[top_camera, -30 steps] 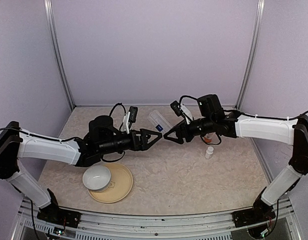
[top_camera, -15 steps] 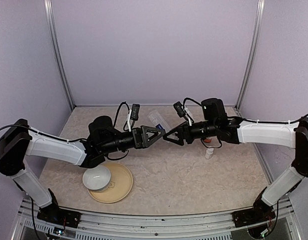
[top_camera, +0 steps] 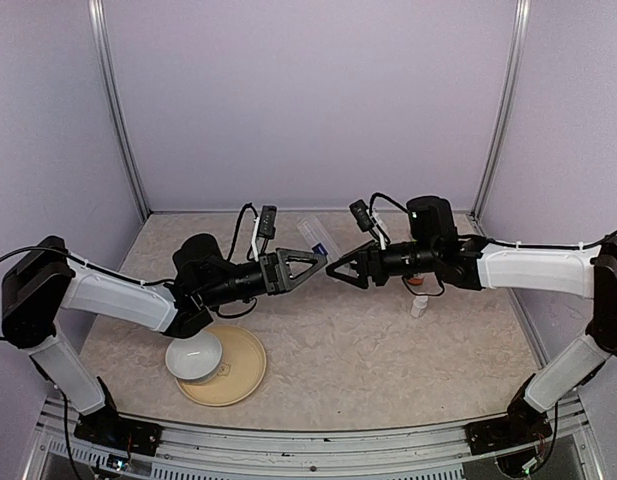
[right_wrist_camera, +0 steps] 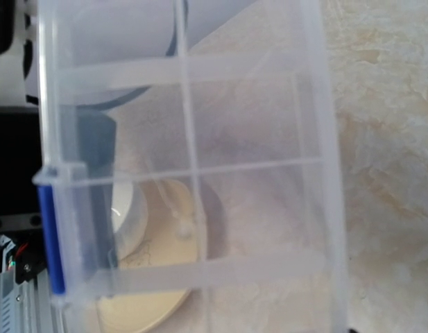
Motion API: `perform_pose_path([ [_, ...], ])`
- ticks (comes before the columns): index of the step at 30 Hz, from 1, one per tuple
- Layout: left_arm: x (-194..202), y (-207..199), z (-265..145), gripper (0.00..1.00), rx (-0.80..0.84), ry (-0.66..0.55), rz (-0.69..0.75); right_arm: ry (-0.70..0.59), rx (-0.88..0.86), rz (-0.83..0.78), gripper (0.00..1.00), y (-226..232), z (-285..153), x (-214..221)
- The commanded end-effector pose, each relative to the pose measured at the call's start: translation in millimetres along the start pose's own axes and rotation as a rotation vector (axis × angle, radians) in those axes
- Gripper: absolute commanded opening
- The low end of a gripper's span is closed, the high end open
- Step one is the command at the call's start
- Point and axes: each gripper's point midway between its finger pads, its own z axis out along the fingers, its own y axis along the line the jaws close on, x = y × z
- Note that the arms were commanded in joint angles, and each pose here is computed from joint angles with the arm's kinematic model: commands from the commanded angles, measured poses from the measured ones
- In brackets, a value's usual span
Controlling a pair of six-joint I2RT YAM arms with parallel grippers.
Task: Sort the pills into containers
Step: Open the lid of the pill container.
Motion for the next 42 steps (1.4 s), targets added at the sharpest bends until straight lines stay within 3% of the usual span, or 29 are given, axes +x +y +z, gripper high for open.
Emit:
perform_pose_path([
  [1, -3.5, -13.4, -2.9, 0.79, 0.071, -0.015, 0.022, -0.018, -0.006, -0.015, 0.60, 5.3, -1.9, -0.9],
  [27, -9.0, 2.9, -12.0, 0.79, 0.005, -0.065, 0.033, -0.021, -0.085, 0.010, 0.57, 14.8, 0.8, 3.2],
  [42, -11.9, -12.2, -7.5, 0.79, 0.077, -0.068, 0.043, 0.003, -0.057, 0.034, 0.55, 2.0, 10.7, 14.4],
])
